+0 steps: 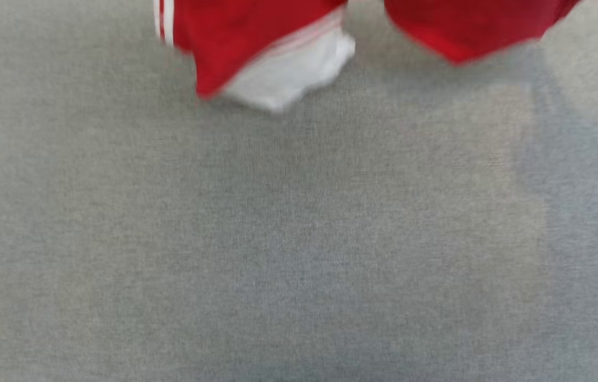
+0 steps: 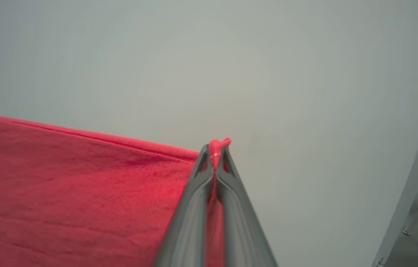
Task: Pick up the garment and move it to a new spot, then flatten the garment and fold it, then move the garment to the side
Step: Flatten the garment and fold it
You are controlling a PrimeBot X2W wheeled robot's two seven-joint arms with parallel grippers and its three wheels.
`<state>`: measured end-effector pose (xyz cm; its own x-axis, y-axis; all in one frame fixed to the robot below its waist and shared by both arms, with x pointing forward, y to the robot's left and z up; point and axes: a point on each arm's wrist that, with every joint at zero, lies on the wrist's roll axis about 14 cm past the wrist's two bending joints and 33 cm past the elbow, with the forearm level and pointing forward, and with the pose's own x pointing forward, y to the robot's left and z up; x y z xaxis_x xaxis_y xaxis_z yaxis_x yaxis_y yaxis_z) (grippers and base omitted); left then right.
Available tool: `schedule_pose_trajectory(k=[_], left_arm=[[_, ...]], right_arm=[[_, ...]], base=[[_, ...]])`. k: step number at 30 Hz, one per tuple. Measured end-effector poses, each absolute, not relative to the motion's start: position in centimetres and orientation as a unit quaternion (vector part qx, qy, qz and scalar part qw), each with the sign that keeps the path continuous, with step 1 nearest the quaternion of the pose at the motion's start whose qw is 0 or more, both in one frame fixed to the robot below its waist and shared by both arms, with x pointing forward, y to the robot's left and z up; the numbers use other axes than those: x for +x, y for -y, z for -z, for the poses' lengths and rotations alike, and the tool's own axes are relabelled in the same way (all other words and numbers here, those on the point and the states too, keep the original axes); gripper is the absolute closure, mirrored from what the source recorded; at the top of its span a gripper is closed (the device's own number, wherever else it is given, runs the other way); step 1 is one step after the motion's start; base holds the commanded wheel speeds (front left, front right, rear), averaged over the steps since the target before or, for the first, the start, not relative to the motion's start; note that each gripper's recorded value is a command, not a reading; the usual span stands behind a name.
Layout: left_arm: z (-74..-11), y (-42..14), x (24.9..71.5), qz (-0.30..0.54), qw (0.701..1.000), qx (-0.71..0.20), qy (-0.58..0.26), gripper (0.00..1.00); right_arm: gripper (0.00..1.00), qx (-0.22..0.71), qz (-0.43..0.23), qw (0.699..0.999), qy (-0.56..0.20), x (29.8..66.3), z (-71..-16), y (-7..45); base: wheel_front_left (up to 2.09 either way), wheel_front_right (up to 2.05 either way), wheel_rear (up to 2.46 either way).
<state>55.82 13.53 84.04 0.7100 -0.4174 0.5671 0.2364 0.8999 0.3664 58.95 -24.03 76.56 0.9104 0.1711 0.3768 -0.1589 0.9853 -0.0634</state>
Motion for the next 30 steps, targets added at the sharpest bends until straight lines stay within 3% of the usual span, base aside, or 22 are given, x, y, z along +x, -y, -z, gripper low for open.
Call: schedule_pose_trajectory(k=[14, 22, 30], left_arm=[[-81.9, -15.8, 69.8, 0.108, 0.918, 0.167, 0.345, 1.00], [-74.9, -16.0, 74.9, 0.109, 0.927, 0.170, 0.315, 1.00], [-66.5, -14.9, 74.7, 0.147, 0.945, 0.149, 0.253, 1.00]], right_arm=[[1.00, 0.001, -0.060, 0.979, 0.193, 71.5, -71.0, 22.8], [1.00, 0.026, -0.057, 0.979, 0.194, 75.7, -65.0, 21.3], [1.00, 0.050, -0.088, 0.983, 0.151, 76.1, -57.9, 18.4]], base=[[0.00, 0.00, 0.00], [0.00, 0.00, 0.00], [0.00, 0.00, 0.00]])
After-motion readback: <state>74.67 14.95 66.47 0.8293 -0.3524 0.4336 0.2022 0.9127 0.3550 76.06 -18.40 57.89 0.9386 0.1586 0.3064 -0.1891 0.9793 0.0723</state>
